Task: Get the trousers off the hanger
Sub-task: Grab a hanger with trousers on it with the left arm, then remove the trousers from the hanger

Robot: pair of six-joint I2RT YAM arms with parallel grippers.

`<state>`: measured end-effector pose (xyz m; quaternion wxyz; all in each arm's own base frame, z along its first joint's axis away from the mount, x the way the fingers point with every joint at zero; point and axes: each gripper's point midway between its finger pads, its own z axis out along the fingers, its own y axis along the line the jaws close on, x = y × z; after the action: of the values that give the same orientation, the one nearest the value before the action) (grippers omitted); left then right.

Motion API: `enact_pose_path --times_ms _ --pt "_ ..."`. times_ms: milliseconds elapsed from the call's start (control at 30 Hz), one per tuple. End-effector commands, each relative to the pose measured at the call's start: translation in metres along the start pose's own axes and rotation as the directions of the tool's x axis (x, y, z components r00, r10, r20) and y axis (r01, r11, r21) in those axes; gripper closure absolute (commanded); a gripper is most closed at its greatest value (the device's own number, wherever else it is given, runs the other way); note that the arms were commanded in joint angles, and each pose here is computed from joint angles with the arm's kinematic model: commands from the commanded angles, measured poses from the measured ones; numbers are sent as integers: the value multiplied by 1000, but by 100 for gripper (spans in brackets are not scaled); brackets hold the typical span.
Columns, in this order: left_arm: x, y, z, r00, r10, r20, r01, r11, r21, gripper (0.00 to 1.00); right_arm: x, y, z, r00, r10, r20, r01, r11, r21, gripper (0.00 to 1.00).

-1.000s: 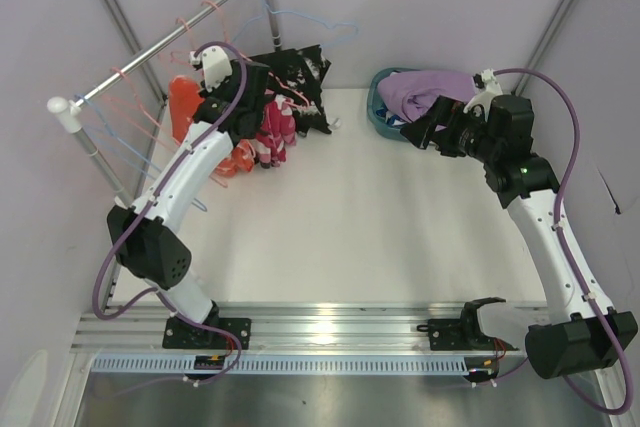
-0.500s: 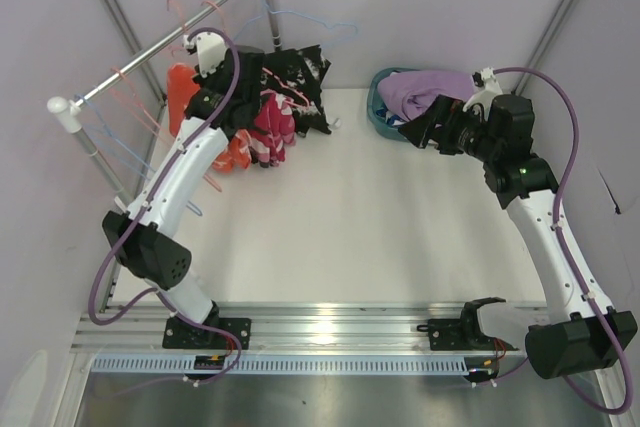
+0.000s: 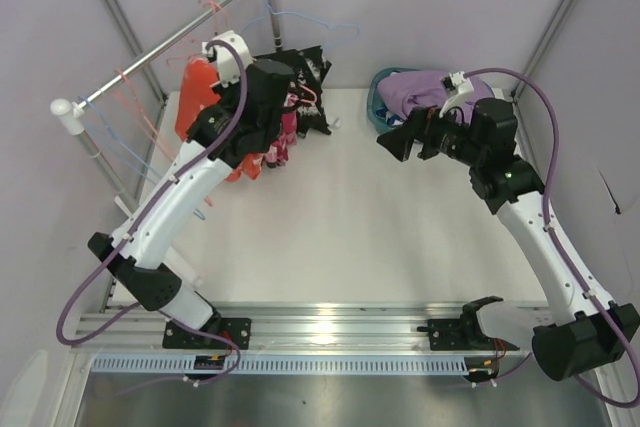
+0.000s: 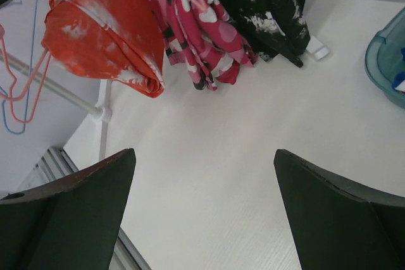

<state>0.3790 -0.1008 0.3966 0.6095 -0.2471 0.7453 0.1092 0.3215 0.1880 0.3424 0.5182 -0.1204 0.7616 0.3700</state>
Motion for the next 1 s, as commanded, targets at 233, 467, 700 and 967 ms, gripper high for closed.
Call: enact_pose_path --times_ms 233,467,700,967 --pt "-36 -21 -91 981 -191 26 183 965 189 100 3 35 11 934 -352 59 356 931 -76 1" --pt "-23 -35 -140 979 -188 -75 203 920 335 100 15 73 7 860 -476 187 504 850 -154 0" --pt "-18 -66 -215 987 -114 -112 157 818 553 100 23 79 -15 887 -430 170 452 883 -125 1" --pt "-12 -120 -287 987 -64 -150 159 584 796 100 28 56 -59 926 -331 182 330 943 41 1"
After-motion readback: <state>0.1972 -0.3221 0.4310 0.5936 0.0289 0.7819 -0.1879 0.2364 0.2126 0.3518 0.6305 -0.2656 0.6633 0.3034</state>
